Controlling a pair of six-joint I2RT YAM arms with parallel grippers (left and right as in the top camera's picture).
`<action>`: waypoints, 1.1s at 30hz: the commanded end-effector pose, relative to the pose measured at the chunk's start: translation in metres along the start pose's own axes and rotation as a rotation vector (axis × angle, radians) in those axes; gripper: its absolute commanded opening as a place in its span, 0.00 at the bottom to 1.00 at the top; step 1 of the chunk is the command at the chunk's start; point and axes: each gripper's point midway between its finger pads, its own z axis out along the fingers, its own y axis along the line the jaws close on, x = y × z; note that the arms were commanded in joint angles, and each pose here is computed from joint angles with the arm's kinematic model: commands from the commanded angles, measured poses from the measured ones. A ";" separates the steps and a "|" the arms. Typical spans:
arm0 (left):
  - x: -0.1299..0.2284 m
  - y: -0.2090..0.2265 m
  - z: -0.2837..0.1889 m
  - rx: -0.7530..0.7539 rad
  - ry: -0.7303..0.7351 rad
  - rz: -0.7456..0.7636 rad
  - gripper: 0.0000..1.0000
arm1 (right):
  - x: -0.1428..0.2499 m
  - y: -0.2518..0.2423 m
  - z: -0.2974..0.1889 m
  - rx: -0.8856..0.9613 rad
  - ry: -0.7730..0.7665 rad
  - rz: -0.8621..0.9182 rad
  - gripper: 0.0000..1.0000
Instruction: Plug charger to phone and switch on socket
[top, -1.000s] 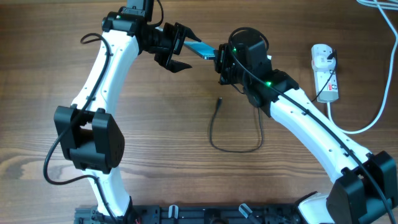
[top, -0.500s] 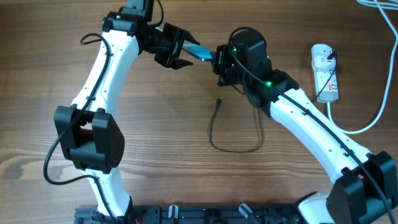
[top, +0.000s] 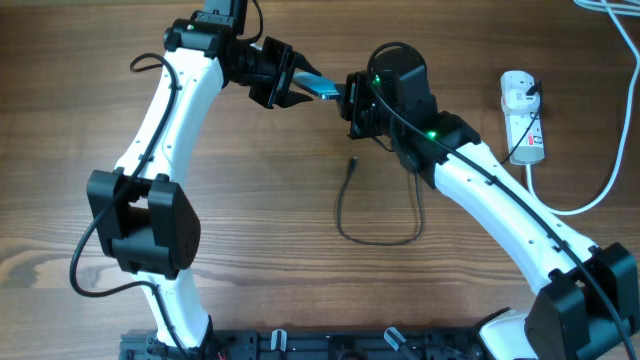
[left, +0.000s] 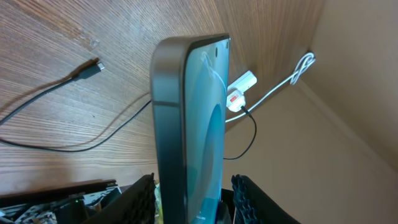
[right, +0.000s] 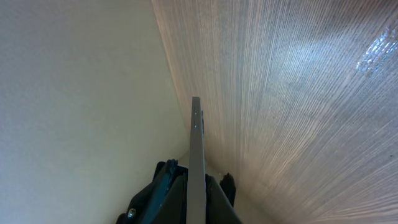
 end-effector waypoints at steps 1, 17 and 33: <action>0.011 -0.011 -0.015 0.040 0.002 0.029 0.40 | 0.012 0.015 -0.009 -0.035 0.044 0.015 0.04; 0.011 -0.011 -0.015 0.040 0.002 0.028 0.31 | 0.014 0.012 -0.009 -0.020 0.057 0.012 0.04; 0.011 -0.011 -0.015 0.040 0.002 0.029 0.09 | 0.017 0.010 -0.009 -0.012 0.075 0.012 0.08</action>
